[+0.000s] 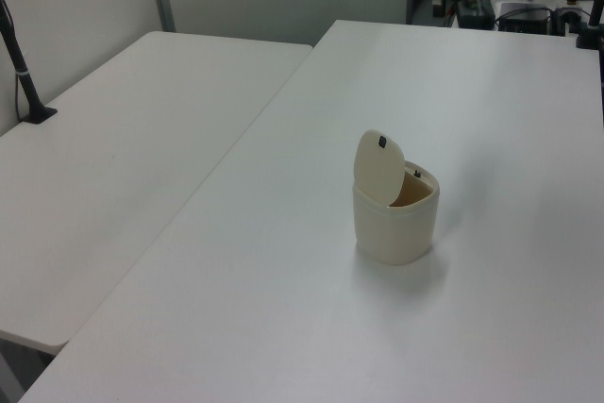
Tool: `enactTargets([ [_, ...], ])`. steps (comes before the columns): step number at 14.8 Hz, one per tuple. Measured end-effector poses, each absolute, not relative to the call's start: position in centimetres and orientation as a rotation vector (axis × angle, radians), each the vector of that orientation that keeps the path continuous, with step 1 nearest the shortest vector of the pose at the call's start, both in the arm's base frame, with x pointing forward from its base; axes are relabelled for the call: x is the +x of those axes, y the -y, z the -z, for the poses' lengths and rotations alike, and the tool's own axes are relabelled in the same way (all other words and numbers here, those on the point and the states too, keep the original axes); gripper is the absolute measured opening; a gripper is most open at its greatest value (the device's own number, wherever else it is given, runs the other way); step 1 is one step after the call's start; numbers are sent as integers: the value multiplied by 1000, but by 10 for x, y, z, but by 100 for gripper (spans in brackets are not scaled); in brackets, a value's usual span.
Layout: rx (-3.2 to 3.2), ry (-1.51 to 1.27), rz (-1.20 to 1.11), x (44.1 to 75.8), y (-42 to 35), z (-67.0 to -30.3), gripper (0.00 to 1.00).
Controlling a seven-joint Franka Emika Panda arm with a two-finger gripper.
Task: Close the trash bin
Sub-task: 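Move the gripper from its start pose toward the cream trash bin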
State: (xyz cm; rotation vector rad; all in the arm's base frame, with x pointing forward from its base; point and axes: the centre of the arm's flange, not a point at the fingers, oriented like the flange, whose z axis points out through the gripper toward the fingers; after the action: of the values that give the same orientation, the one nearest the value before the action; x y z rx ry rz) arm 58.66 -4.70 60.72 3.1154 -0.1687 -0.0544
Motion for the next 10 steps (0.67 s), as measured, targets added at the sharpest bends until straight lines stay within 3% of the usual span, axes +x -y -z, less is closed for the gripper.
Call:
enactTargets([
  [5, 3118, 99, 63, 589, 40, -604, 95],
  [7, 3121, -17, 64, 589, 39, -604, 78],
  [10, 3114, -254, 66, 589, 33, -604, 43],
])
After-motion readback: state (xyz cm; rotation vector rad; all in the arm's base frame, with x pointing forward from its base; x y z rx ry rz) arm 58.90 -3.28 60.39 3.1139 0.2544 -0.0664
